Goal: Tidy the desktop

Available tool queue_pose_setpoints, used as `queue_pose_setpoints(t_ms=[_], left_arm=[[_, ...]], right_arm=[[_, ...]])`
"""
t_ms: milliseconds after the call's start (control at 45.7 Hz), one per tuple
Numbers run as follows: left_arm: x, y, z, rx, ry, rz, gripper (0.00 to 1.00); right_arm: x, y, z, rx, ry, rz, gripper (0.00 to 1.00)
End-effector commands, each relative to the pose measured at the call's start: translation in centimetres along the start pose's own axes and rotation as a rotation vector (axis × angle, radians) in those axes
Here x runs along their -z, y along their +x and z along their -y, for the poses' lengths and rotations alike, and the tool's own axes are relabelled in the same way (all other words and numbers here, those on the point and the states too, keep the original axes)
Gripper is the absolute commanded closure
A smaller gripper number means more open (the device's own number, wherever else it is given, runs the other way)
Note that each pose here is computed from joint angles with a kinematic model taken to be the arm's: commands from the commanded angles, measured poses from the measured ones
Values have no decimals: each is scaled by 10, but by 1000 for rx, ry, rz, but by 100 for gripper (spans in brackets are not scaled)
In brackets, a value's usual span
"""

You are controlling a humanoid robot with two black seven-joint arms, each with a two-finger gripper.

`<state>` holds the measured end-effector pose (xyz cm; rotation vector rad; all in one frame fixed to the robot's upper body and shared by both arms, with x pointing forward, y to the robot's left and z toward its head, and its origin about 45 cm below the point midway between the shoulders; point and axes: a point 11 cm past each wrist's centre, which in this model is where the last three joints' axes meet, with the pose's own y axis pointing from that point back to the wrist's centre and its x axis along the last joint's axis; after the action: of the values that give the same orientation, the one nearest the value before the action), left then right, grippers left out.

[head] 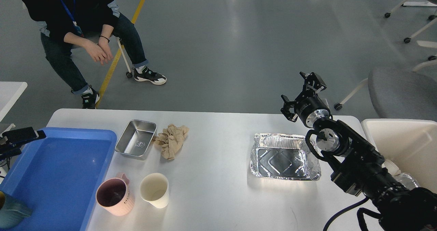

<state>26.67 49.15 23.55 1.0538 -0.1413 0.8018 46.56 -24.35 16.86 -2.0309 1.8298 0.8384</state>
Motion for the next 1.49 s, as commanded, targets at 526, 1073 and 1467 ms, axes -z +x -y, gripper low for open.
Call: queue_pose_setpoints(t_ms=[526, 1073, 1467], left_arm=[[-44, 9, -77, 124, -38, 110, 1], [-33, 16, -92, 132, 18, 120, 1], [-46, 42, -84, 76, -67, 137, 1]], right_arm=[[8, -14, 6, 39, -8, -77, 0], [12, -10, 6, 33, -4, -85, 0], [12, -11, 6, 35, -4, -84, 0]])
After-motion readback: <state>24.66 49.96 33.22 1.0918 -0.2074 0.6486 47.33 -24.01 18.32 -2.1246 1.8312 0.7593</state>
